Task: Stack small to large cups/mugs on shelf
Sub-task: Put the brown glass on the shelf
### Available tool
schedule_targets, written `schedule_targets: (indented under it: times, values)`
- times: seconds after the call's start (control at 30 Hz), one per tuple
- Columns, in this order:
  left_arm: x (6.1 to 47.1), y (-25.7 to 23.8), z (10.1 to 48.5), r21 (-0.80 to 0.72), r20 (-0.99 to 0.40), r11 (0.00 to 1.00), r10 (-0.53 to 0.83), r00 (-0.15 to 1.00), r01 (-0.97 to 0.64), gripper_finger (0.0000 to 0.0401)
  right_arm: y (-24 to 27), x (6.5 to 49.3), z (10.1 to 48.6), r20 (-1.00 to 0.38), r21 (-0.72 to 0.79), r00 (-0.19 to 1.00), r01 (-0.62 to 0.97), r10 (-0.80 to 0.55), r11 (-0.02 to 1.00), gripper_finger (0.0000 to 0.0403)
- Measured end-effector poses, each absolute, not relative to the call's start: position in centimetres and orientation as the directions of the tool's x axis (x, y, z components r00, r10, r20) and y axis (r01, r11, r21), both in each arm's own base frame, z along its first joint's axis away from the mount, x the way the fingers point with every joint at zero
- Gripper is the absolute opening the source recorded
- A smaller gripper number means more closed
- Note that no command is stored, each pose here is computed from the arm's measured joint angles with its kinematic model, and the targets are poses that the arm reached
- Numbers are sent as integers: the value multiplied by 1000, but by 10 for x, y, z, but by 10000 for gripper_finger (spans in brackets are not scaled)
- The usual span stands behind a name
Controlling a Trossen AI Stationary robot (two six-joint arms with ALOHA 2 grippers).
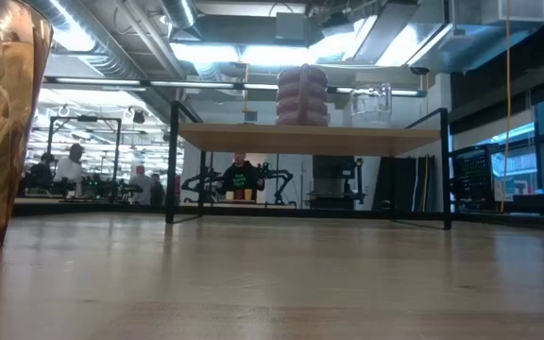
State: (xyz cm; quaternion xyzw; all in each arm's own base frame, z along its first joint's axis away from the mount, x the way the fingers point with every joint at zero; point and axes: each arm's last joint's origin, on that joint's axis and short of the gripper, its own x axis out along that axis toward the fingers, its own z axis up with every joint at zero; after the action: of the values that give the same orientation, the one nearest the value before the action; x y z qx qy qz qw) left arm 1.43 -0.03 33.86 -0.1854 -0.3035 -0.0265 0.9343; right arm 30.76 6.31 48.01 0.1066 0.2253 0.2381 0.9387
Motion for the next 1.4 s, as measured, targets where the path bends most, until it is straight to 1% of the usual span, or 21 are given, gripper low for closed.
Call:
schedule_targets:
  times: [0.07,0.13,0.27,0.3,0.33,0.37,0.4,0.53,0.63,0.67,0.77,0.87,0.97,1.0,1.1,1.27,1.33,1.4]
  values:
    - [15,0,338,-336,572,928,64,818,163,0,64,299,478,-256,278,771,-519,583,808,25]
    - [15,0,338,-334,575,928,64,816,163,0,60,294,460,-198,318,785,-514,586,796,25]
    - [15,0,338,-329,575,931,63,816,159,0,58,287,392,-143,434,808,-468,572,770,22]
    - [15,0,338,-330,574,930,63,816,160,0,57,279,382,-100,437,813,-482,574,759,21]
    - [15,0,338,-335,575,928,63,816,164,0,55,268,377,-28,427,818,-510,574,747,21]
    - [15,0,338,-340,575,925,63,816,168,0,53,255,374,38,416,824,-527,565,741,21]
    - [15,0,338,-342,575,924,63,816,169,0,50,242,366,68,418,834,-523,548,743,21]
    - [15,0,338,-346,566,923,65,822,165,0,41,204,322,93,420,890,-442,447,793,23]
    - [16,1,336,-352,550,927,90,830,133,0,35,171,318,219,383,886,-464,409,799,23]
    - [16,1,336,-342,550,932,95,830,120,0,33,163,311,224,382,888,-460,402,802,23]
    - [18,1,333,-319,527,944,99,844,88,0,31,150,287,182,376,901,-434,394,819,23]
    - [20,2,330,-358,486,931,120,866,72,0,29,135,277,245,332,888,-455,390,826,23]
    - [23,3,324,-398,429,916,135,893,53,0,27,130,247,200,362,913,-407,356,839,23]
    - [24,4,322,-405,404,914,141,904,38,0,26,128,239,206,359,913,-406,353,841,23]
    - [26,5,316,-420,350,907,167,922,-5,0,25,119,227,292,323,890,-437,351,839,23]
    - [26,5,316,-405,348,914,170,922,-16,0,24,111,199,316,262,881,-437,351,861,23]
    - [26,5,316,-367,349,930,170,922,-32,0,24,112,195,267,242,893,-425,362,872,23]
    - [26,5,316,-365,344,930,166,924,-31,0,24,112,192,241,198,896,-422,373,885,23]
